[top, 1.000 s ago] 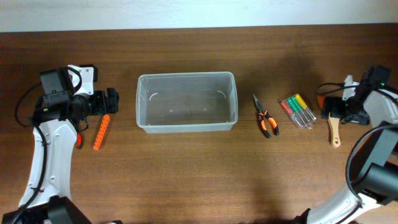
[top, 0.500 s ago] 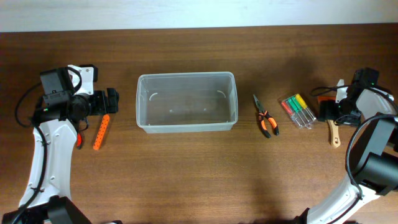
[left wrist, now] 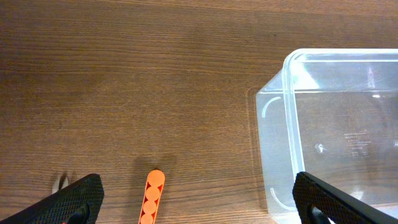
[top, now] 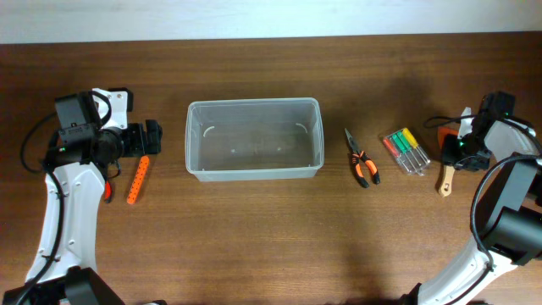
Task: Pack container
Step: 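Move the right gripper to the orange scraper and grasp its handle, then lift the scraper with the right gripper and drop it into the container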
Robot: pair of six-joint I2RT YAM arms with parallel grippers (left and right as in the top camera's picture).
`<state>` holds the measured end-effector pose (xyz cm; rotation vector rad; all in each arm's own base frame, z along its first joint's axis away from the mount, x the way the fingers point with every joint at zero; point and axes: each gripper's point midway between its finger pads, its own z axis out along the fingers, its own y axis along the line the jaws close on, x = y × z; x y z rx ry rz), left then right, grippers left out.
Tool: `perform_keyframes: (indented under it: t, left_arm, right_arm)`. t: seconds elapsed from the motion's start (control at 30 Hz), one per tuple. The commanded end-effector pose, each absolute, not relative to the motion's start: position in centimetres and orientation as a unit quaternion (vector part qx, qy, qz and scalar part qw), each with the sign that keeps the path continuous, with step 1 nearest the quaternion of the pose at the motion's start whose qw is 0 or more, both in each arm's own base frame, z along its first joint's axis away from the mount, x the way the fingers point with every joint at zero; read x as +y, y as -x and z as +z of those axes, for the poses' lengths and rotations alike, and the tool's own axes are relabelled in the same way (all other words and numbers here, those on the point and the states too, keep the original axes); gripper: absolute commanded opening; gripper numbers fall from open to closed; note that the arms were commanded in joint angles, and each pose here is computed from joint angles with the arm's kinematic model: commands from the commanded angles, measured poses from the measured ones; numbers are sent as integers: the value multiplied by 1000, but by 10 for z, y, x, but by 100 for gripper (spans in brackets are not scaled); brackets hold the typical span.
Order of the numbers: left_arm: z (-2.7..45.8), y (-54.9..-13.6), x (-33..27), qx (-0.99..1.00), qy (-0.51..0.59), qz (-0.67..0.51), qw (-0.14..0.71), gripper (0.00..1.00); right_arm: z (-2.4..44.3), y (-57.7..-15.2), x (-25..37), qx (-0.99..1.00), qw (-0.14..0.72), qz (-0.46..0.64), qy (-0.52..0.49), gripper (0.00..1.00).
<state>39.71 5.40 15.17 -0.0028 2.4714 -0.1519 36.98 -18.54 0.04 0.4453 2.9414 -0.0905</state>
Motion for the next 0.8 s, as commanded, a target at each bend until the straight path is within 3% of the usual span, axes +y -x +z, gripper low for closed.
perform_keyframes:
  t: [0.0, 0.1, 0.43, 0.57, 0.67, 0.77]
  left_arm:
    - [157, -401, 57, 941, -6, -55, 334, 99]
    - [157, -401, 56, 941, -6, -55, 334, 99]
    - [157, -401, 56, 941, -6, -55, 334, 99]
    - [157, -401, 56, 941, -6, -55, 334, 99]
    - [157, -401, 56, 941, -6, -55, 334, 99]
    - [157, -401, 56, 941, -6, -55, 334, 99]
  right_arm:
    - [-11, -372, -188, 983, 77, -35, -163, 30]
    - [-10, -373, -186, 982, 80, -30, -171, 20]
    - [22, -367, -169, 984, 73, -26, -159, 20]
    - [84, -384, -153, 983, 119, -35, -133, 20]
    - [157, -402, -128, 976, 188, -45, -98, 18]
    - [244, -417, -70, 960, 276, -43, -28, 4]
